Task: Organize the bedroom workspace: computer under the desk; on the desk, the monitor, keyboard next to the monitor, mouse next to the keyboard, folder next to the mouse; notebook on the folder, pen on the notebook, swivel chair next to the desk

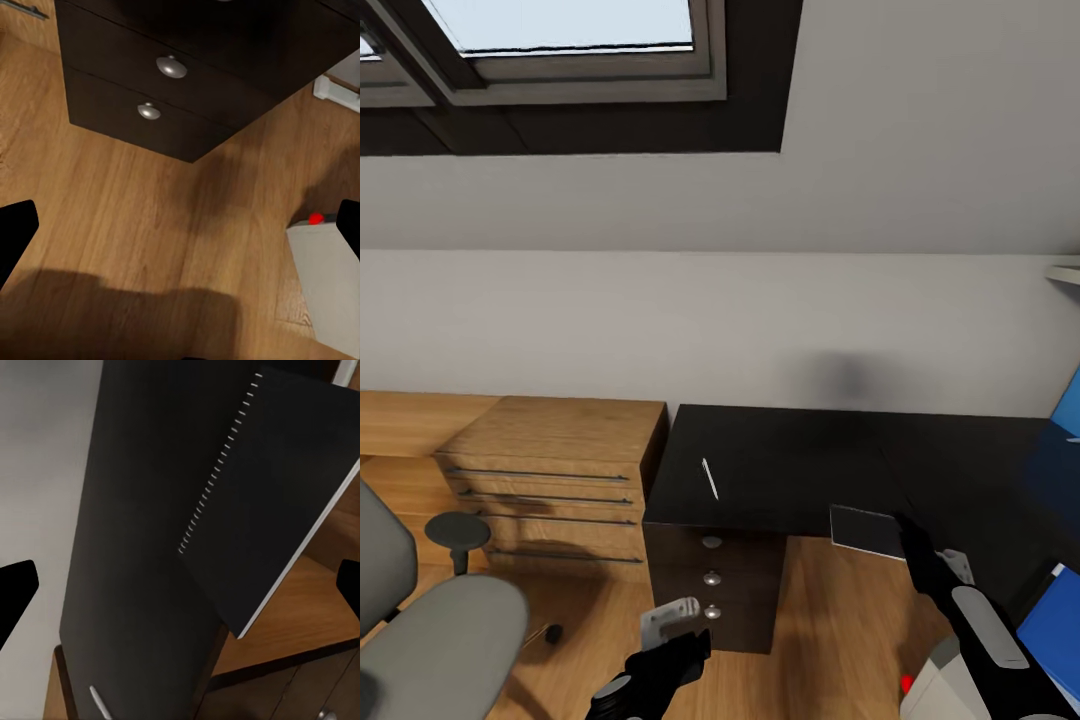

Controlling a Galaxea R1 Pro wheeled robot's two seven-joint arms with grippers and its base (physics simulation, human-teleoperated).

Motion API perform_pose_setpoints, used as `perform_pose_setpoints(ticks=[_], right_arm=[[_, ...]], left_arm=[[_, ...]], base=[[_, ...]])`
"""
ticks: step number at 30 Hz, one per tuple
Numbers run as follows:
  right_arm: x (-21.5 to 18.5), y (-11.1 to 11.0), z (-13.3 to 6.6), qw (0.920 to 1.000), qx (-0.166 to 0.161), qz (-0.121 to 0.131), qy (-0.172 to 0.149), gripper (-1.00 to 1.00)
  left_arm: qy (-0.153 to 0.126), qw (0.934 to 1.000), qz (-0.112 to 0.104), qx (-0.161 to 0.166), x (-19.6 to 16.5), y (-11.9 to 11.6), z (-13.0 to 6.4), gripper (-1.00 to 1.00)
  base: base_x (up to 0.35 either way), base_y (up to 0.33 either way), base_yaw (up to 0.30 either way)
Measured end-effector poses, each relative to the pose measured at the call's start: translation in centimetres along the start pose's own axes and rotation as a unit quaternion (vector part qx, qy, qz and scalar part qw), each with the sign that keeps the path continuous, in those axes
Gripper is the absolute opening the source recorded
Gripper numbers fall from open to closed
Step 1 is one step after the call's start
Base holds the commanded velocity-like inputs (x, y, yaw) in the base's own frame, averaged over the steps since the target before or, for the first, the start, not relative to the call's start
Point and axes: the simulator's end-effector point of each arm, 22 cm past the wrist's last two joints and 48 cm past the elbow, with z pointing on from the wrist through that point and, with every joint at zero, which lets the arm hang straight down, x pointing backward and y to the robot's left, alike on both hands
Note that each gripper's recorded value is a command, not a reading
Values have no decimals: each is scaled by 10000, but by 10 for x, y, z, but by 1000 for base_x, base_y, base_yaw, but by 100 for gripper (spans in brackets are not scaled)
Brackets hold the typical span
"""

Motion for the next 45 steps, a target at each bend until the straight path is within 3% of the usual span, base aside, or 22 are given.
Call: perform_pose_setpoints(ticks=[19, 23, 45], right_arm=[[1, -14, 14, 9999, -105, 63, -40, 100], [-14, -26, 15, 9995, -44, 262, -193, 100], [-9, -65, 31, 9992, 98, 327, -229, 100]], left_arm=[[28, 10000, 24, -81, 13, 12, 24, 100], [40, 9999, 26, -120, 17, 17, 30, 100], [93, 9997, 50, -210, 38, 32, 59, 100]], base=[[0, 0, 0], [0, 0, 0], [0, 0, 0]])
